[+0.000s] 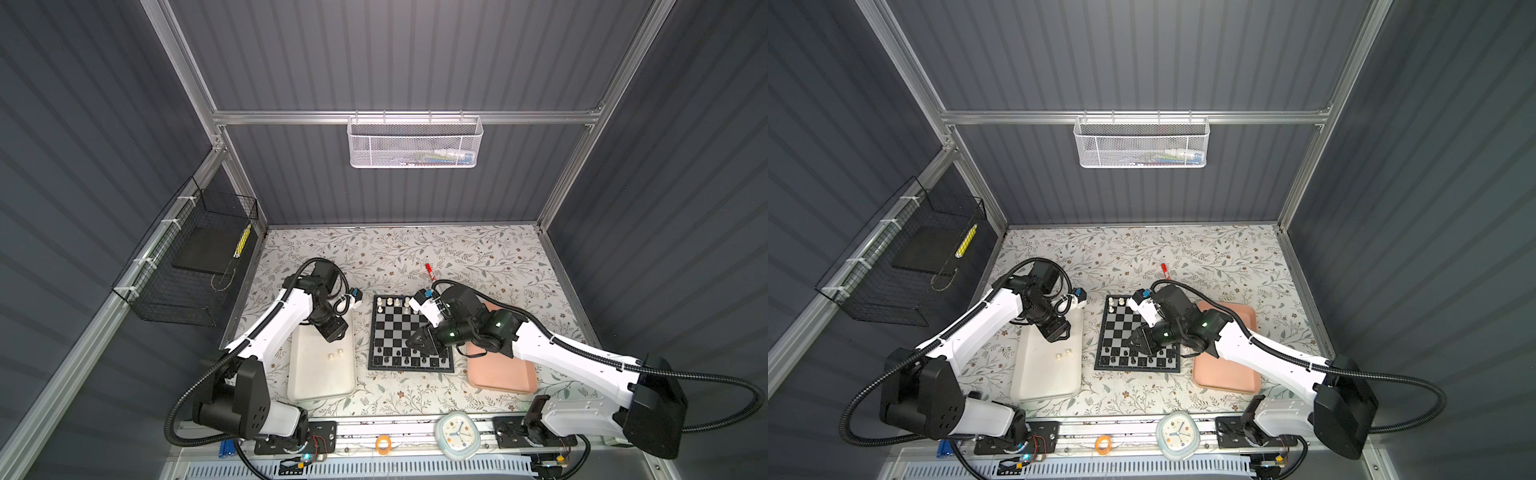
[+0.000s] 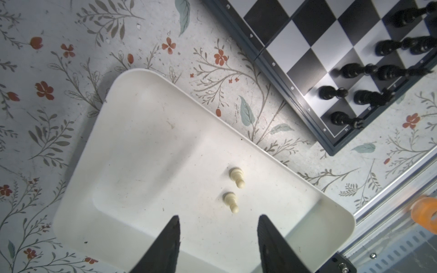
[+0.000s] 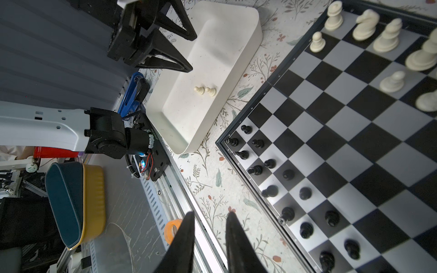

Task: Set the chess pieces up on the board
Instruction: 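Lower the left gripper toward a white pawn in the white tray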

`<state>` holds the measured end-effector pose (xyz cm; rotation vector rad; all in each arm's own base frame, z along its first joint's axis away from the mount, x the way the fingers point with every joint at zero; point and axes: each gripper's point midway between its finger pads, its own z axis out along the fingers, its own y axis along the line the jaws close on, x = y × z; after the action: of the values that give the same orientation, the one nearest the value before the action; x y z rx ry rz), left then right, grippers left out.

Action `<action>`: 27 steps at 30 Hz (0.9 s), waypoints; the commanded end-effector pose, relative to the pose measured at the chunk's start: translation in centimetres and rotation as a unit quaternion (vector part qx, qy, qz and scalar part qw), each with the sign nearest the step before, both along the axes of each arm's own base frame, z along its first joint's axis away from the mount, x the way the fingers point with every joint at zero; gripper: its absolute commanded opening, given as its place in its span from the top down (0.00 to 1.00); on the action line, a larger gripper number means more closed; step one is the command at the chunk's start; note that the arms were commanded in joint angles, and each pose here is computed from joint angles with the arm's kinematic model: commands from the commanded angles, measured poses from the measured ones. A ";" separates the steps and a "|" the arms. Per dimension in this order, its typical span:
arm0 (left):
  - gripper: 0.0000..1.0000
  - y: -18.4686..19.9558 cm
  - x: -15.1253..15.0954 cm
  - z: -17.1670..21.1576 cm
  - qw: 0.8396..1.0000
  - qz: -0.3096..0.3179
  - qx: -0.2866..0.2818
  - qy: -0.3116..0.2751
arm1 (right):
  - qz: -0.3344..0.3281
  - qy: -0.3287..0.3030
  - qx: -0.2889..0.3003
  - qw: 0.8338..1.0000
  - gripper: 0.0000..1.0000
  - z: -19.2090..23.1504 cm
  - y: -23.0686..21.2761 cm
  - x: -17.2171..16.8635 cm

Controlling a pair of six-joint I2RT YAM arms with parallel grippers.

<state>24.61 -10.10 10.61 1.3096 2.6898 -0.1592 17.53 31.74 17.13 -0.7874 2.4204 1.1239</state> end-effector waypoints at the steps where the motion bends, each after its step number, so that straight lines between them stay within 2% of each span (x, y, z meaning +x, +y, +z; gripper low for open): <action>1: 0.44 -0.2 -0.6 0.1 1.000 -0.001 -0.008 0.005 | 0.000 -0.002 0.002 1.000 0.74 -0.3 0.0 -0.1; 4: 0.40 0.0 -0.8 0.3 1.000 -0.003 -0.004 0.002 | 0.000 -0.006 0.007 1.000 0.74 0.0 0.2 0.0; 8: 0.39 0.2 -1.3 0.0 1.000 -0.005 -0.002 0.006 | 0.005 -0.007 0.010 1.000 0.74 0.0 0.5 0.1; 19: 0.48 0.4 -2.4 -2.2 0.999 -0.015 0.005 0.041 | 0.013 -0.001 0.011 1.000 0.74 -0.3 1.4 0.5; 27: 0.49 0.3 -2.2 -3.4 0.999 -0.027 0.003 0.029 | 0.018 0.007 0.006 1.000 0.75 -1.0 1.8 0.6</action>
<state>22.71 -9.52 7.84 1.3531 2.7212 -0.1726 18.11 32.81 14.92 -0.7974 2.4599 1.1272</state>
